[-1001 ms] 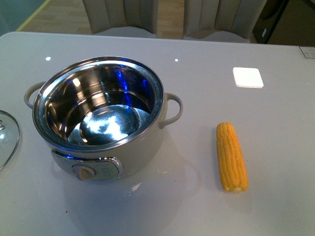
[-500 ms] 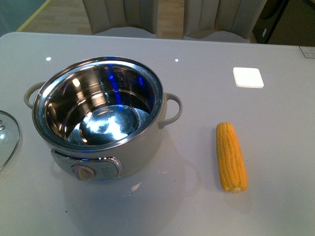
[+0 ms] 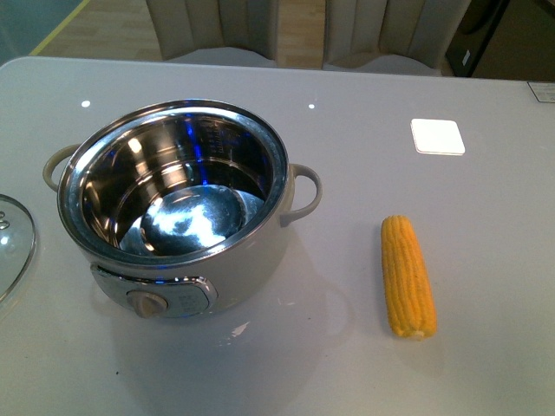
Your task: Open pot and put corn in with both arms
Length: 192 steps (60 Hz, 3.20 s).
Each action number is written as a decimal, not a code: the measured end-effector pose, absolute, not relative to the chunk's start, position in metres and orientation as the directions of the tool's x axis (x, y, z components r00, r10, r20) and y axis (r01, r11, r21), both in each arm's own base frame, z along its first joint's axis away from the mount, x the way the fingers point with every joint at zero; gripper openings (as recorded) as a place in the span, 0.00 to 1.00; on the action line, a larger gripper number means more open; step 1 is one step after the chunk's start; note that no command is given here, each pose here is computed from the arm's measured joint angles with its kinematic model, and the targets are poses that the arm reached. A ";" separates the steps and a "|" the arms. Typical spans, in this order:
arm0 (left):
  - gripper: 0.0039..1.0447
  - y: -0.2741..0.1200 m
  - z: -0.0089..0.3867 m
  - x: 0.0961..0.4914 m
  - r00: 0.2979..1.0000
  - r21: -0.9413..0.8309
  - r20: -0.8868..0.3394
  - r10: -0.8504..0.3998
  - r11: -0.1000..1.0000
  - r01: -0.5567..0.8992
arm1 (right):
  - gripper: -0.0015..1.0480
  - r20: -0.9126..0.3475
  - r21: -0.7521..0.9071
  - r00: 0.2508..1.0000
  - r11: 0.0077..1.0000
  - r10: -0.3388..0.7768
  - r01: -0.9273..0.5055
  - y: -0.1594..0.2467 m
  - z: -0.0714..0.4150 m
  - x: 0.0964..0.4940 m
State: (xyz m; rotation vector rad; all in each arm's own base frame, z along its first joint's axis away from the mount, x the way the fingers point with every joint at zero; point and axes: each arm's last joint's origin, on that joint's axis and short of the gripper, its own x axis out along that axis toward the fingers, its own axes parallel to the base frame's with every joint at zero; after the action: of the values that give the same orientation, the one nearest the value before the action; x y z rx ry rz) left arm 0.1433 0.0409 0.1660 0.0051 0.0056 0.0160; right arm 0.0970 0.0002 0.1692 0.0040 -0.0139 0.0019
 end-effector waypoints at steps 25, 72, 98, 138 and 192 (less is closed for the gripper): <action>0.03 0.015 0.170 0.126 1.000 0.003 0.007 0.008 1.000 -0.008 | 0.91 0.014 0.004 1.000 1.000 0.002 -0.002 0.000 0.169 0.097; 0.03 0.000 0.166 0.102 1.000 0.002 -0.022 0.002 1.000 -0.001 | 0.91 0.014 0.004 1.000 1.000 0.001 -0.001 0.000 0.169 0.097; 0.23 0.000 0.168 0.097 1.000 0.002 0.009 0.003 1.000 -0.003 | 0.91 0.014 0.004 1.000 1.000 0.002 -0.002 0.000 0.169 0.097; 0.93 0.000 0.168 0.097 1.000 0.002 0.008 0.003 1.000 -0.003 | 0.91 -0.769 0.130 0.639 0.981 0.006 0.146 0.012 0.141 0.132; 0.93 0.000 0.168 0.097 1.000 0.002 0.008 0.003 1.000 -0.003 | 0.91 -0.891 0.150 0.414 0.981 0.188 -0.121 0.072 0.027 0.254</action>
State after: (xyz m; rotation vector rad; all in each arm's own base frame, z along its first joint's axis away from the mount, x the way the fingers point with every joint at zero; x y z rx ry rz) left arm 0.0972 0.0002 0.1677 0.0021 -0.0082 0.0027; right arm 0.2539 0.0717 0.0270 0.0661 1.1274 0.1939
